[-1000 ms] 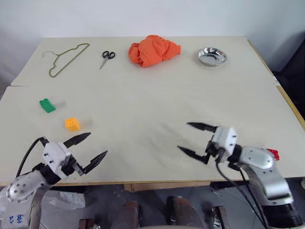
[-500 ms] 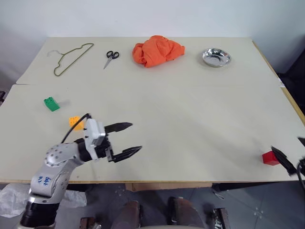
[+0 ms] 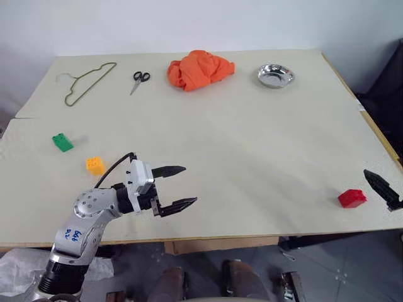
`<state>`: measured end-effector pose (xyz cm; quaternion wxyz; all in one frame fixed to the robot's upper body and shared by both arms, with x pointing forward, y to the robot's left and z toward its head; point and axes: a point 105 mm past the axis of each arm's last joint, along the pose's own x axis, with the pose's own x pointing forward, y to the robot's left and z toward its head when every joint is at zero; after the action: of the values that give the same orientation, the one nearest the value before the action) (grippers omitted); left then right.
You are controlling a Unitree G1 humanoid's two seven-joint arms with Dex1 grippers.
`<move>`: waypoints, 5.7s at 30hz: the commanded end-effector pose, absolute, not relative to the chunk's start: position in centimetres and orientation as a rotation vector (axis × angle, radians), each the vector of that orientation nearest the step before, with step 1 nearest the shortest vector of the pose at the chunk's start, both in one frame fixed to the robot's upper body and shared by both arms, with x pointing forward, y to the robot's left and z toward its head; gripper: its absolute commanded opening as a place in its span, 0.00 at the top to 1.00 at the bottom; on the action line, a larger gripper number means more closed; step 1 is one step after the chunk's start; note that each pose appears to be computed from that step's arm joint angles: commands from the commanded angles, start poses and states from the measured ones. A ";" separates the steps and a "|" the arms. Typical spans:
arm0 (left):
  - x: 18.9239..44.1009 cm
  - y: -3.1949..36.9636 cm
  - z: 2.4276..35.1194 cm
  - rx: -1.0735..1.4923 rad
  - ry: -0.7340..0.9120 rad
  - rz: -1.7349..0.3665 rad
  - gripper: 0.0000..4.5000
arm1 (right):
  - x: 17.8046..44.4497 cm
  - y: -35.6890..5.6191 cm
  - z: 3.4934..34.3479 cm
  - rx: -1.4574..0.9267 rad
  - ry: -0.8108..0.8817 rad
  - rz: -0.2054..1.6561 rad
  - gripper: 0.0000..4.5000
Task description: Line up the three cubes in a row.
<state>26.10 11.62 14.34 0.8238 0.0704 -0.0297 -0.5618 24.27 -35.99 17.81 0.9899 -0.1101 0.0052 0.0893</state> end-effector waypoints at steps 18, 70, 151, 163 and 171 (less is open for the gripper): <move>26.1 11.3 14.2 0.149 -0.085 -1.274 0.00 | 16.3 -36.2 15.6 -0.087 0.413 0.036 0.01; 25.8 14.2 14.5 0.187 -0.085 -1.115 0.00 | 28.3 -18.7 18.4 -0.363 0.086 0.881 0.66; 25.5 42.0 17.6 -0.183 -0.191 0.450 0.00 | 27.5 -15.6 18.3 -0.261 -0.367 1.312 0.01; 33.9 41.2 16.8 -0.195 -0.049 0.514 0.00 | 26.7 -11.9 21.1 -0.147 -0.374 1.384 0.01; 37.7 40.1 16.8 -0.169 -0.016 0.447 0.00 | 26.7 -11.5 20.8 -0.147 -0.374 1.384 0.01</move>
<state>37.64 39.39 14.93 0.9688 -0.1084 0.0158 0.2222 27.15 -11.79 20.08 0.7585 -0.0600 -0.1538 0.6304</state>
